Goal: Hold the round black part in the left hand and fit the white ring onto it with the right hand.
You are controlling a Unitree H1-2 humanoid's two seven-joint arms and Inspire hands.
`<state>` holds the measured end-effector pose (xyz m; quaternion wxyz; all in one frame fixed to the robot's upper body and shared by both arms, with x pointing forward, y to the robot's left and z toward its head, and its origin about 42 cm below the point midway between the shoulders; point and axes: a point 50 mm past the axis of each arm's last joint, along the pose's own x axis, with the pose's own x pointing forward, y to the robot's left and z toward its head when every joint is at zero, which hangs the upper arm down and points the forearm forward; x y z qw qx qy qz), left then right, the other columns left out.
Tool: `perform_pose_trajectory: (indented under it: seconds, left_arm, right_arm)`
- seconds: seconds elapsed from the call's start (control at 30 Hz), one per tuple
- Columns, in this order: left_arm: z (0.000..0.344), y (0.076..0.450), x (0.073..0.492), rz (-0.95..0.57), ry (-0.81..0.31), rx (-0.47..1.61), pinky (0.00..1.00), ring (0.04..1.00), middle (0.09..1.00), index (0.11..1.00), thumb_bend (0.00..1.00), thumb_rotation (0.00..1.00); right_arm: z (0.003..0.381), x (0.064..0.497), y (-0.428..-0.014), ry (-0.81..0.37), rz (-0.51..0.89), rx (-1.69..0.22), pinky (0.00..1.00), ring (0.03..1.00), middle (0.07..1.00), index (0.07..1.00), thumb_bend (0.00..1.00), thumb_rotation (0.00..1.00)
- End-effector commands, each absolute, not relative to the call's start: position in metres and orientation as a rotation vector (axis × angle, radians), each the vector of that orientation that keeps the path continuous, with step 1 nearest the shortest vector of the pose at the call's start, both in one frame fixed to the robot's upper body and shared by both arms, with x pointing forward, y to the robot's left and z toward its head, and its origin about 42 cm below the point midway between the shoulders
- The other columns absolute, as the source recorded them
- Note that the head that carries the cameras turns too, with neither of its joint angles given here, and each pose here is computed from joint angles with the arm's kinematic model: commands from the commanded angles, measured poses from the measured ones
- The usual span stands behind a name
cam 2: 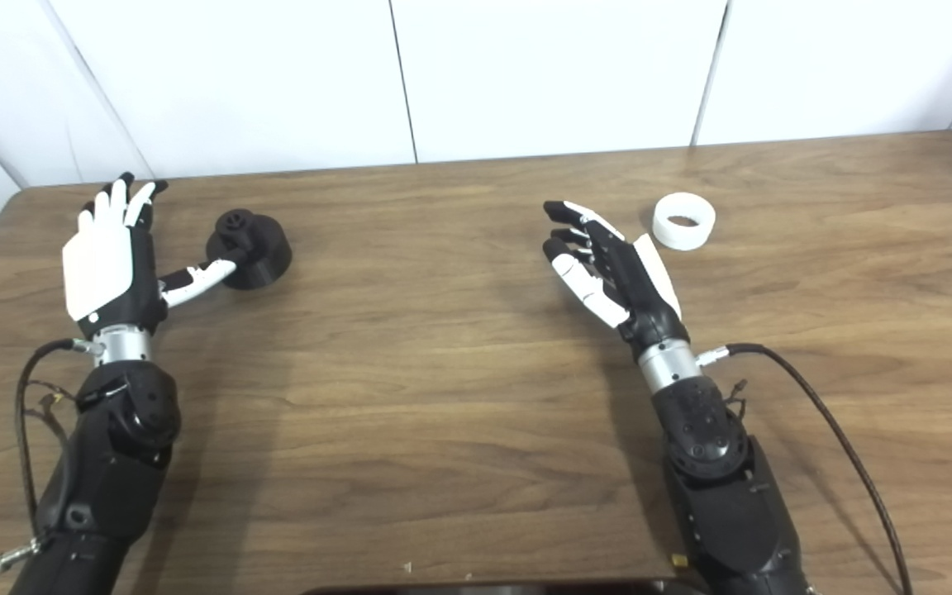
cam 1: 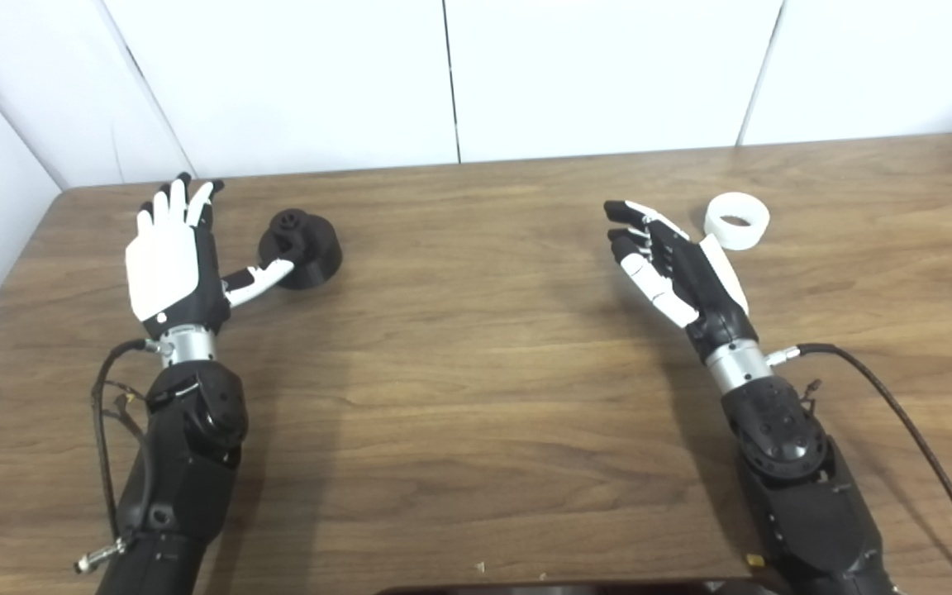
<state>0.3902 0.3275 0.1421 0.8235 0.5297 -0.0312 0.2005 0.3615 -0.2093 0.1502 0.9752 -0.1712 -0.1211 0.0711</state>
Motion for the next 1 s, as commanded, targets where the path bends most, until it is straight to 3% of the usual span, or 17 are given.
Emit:
perform_pose_trajectory:
  seconds: [0.0,0.57,0.83,0.97]
  left_arm:
    - [0.171,0.335,0.408,0.470,-0.129,1.144,1.00,1.000,1.000,0.884,1.00,0.58]
    - [0.169,0.332,0.421,0.366,-0.044,1.112,1.00,1.000,1.000,0.835,1.00,0.61]
    - [0.170,0.326,0.427,0.334,-0.022,1.110,1.00,1.000,1.000,0.815,1.00,0.59]
    - [0.170,0.324,0.429,0.326,-0.019,1.116,1.00,1.000,1.000,0.811,1.00,0.59]
  right_arm:
    - [0.176,0.370,-0.206,-0.364,0.142,-0.341,0.73,0.809,0.854,0.823,0.52,0.79]
    - [0.178,0.369,-0.208,-0.358,0.132,-0.349,0.75,0.811,0.861,0.831,0.52,0.80]
    - [0.181,0.369,-0.209,-0.369,0.125,-0.354,0.74,0.803,0.854,0.824,0.54,0.79]
    - [0.183,0.368,-0.209,-0.361,0.126,-0.341,0.74,0.807,0.855,0.824,0.61,0.77]
